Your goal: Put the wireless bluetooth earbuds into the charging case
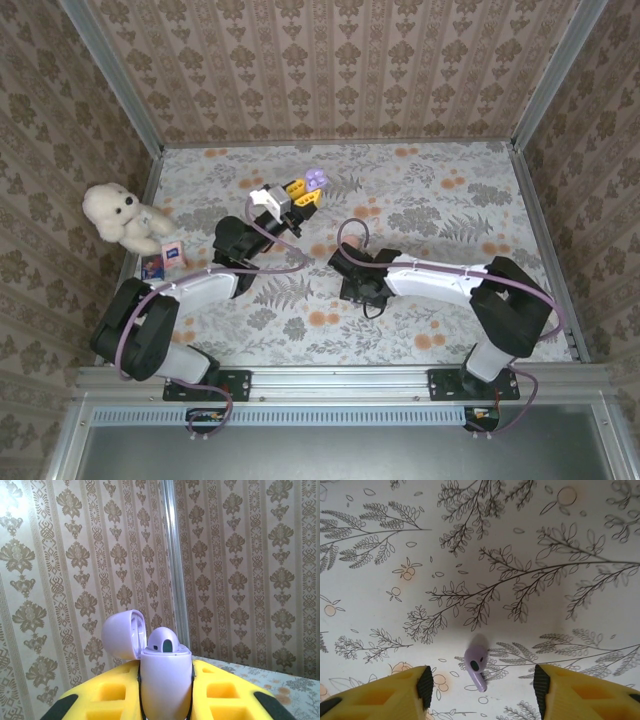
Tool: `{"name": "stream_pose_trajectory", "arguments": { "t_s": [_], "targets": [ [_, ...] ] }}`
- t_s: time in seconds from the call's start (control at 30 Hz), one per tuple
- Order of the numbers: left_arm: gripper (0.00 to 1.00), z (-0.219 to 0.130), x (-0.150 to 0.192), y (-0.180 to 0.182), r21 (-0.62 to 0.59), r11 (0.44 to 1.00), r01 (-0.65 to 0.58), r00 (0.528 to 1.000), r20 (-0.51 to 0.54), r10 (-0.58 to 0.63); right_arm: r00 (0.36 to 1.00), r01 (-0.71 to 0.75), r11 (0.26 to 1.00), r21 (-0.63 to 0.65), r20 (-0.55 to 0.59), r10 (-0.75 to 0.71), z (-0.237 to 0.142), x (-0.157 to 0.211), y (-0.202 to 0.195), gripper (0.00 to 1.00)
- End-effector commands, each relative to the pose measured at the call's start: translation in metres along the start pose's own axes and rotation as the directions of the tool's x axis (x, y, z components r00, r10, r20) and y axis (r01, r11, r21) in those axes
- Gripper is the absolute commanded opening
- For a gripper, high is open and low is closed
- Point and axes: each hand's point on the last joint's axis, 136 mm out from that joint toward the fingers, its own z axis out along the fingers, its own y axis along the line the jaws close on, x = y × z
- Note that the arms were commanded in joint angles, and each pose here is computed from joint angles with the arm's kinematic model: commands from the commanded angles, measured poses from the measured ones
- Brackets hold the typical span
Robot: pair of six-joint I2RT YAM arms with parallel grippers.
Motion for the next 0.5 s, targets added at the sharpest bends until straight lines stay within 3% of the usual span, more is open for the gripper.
{"name": "stream_pose_trajectory", "arguments": {
  "t_s": [0.0,0.47],
  "targets": [
    [0.00,-0.005,-0.019,0.003,-0.017,0.999,-0.036,0.998,0.054,0.037,0.998,-0.042,0.998,0.048,0.040,0.040,0.000,-0.005,0.000,0.55],
    [0.00,-0.008,-0.019,0.004,-0.020,0.999,-0.035,0.998,0.053,0.036,0.999,-0.031,0.994,0.108,0.020,0.029,0.018,-0.001,0.005,0.41]
  ]
}}
